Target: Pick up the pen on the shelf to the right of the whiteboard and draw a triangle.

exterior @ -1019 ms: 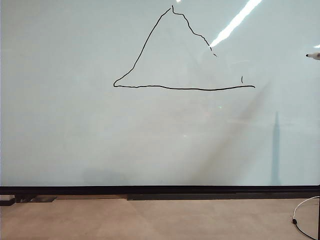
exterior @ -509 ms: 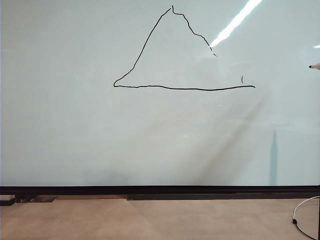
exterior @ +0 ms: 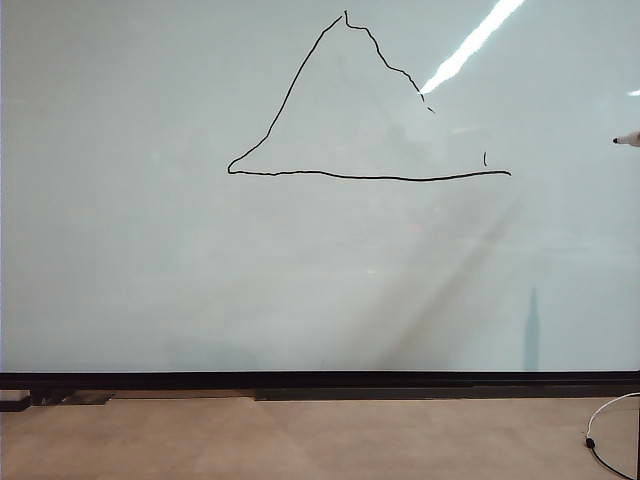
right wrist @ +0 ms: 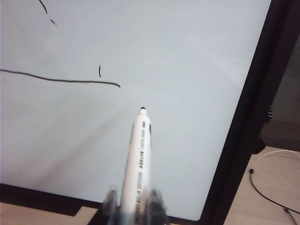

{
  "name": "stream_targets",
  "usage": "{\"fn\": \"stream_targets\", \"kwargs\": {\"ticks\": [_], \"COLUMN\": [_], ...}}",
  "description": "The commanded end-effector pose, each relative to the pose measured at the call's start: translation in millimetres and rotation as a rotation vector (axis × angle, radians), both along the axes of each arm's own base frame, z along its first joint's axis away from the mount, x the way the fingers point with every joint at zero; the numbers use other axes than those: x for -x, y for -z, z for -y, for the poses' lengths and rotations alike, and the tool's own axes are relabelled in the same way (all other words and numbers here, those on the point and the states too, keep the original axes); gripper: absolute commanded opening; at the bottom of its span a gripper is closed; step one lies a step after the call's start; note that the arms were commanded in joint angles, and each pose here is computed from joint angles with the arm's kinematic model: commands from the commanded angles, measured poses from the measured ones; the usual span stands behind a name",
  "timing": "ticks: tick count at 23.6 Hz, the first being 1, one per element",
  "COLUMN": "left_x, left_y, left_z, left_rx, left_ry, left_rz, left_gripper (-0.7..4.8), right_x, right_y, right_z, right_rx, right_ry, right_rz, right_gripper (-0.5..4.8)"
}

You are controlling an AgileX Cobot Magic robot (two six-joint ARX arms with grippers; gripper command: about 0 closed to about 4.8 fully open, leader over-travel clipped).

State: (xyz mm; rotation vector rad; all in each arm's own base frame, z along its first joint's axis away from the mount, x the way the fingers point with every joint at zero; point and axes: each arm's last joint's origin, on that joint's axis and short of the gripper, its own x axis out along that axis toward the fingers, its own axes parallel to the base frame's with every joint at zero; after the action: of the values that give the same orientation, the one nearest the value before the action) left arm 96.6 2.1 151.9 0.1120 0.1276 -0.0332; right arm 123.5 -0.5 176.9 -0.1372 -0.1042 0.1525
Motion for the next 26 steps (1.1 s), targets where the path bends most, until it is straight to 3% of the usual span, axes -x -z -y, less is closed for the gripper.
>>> {"fn": "stream_targets", "kwargs": {"ticks": [1, 26], "left_x": [0.1, 0.1], "left_y": [-1.8, -1.8], "left_z": [0.1, 0.1], "left_rx": [-0.001, -0.001], "left_ry": [0.001, 0.001], "left_rz": [0.010, 0.010], "left_gripper": [-0.05, -0.05], "right_x": [2.6, 26.5], "right_y": [3.3, 8.0], "right_z": [-3.8, -10.8], "right_rx": [0.019, 0.047], "right_ry": [0.016, 0.025], "right_rz": [-0.014, -0.031], "right_gripper": [-0.04, -0.01]}}
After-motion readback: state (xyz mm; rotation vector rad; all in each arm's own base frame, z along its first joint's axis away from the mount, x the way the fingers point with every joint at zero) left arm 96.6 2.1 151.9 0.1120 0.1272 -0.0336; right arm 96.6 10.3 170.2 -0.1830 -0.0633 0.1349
